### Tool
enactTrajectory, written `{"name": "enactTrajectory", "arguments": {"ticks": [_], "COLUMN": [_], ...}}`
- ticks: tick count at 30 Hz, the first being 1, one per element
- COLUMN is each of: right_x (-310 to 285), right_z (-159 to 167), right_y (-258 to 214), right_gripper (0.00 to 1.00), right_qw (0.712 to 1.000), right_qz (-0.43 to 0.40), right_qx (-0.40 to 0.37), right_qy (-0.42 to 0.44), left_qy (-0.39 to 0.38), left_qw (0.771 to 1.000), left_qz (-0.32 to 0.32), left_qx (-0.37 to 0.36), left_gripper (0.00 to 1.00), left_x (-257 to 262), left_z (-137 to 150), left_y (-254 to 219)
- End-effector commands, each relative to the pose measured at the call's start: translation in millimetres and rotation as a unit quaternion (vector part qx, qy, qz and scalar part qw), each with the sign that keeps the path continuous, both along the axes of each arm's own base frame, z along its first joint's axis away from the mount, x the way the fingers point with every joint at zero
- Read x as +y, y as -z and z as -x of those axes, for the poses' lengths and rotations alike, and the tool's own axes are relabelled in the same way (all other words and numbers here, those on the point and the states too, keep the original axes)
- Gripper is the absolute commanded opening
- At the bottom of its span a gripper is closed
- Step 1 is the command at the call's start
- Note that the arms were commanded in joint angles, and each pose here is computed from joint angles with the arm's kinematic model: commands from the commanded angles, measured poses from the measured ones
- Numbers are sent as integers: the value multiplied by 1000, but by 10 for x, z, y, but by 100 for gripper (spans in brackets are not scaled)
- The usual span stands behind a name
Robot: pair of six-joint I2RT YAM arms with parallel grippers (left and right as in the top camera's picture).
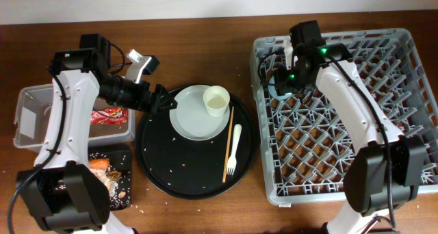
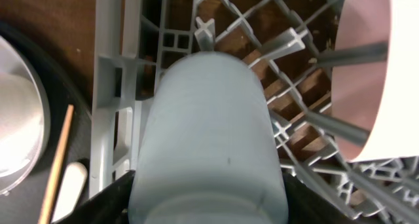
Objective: Sort waste into correct bins and load items into the dishwasher rack
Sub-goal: 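Pass the blue cup to the right gripper and place it in the rack, then grasp the cream cup with the left gripper and lift it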
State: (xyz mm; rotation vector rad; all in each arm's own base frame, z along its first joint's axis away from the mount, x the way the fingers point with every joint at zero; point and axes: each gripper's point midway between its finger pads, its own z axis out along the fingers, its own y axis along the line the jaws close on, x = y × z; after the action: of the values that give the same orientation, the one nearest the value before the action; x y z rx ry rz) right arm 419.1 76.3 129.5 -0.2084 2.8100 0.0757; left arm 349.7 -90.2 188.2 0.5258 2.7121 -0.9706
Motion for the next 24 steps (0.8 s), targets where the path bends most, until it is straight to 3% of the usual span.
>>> {"name": "enactTrajectory", "arguments": {"ticks": [1, 3, 5, 9, 13, 15, 17, 22, 24], "right_x": [-1, 5, 7, 17, 3, 0, -11, -9, -8], "right_z": [-4, -29, -48, 85, 117, 136, 185, 185, 182], "right_y": [16, -35, -142, -803, -852, -845, -828, -828, -829], "right_gripper": [93, 99, 99, 99, 99, 99, 99, 99, 99], "right_qw": [1000, 1000, 1000, 1000, 1000, 1000, 1000, 1000, 1000], "right_qz": [5, 4, 3, -6, -5, -4, -1, -2, -2], "right_qx": [-1, -7, -12, -7, -4, 0, 11, 11, 10], "right_qy": [5, 5, 5, 2, 3, 3, 3, 3, 3], "left_qy": [-1, -1, -1, -1, -1, 1, 1, 7, -32], "left_qw": [1000, 1000, 1000, 1000, 1000, 995, 989, 988, 993], "left_qz": [2, 2, 2, 2, 4, 7, 1, 33, 45], "left_qx": [5, 5, 5, 5, 0, -102, -145, -153, -107], "left_gripper": [99, 99, 99, 99, 99, 99, 99, 99, 99], "left_x": [19, 19, 19, 19, 15, 16, 35, -57, -130], "left_z": [3, 3, 3, 3, -15, -421, -595, -606, -584], "left_y": [36, 36, 36, 36, 31, -51, -92, -174, -161]}}
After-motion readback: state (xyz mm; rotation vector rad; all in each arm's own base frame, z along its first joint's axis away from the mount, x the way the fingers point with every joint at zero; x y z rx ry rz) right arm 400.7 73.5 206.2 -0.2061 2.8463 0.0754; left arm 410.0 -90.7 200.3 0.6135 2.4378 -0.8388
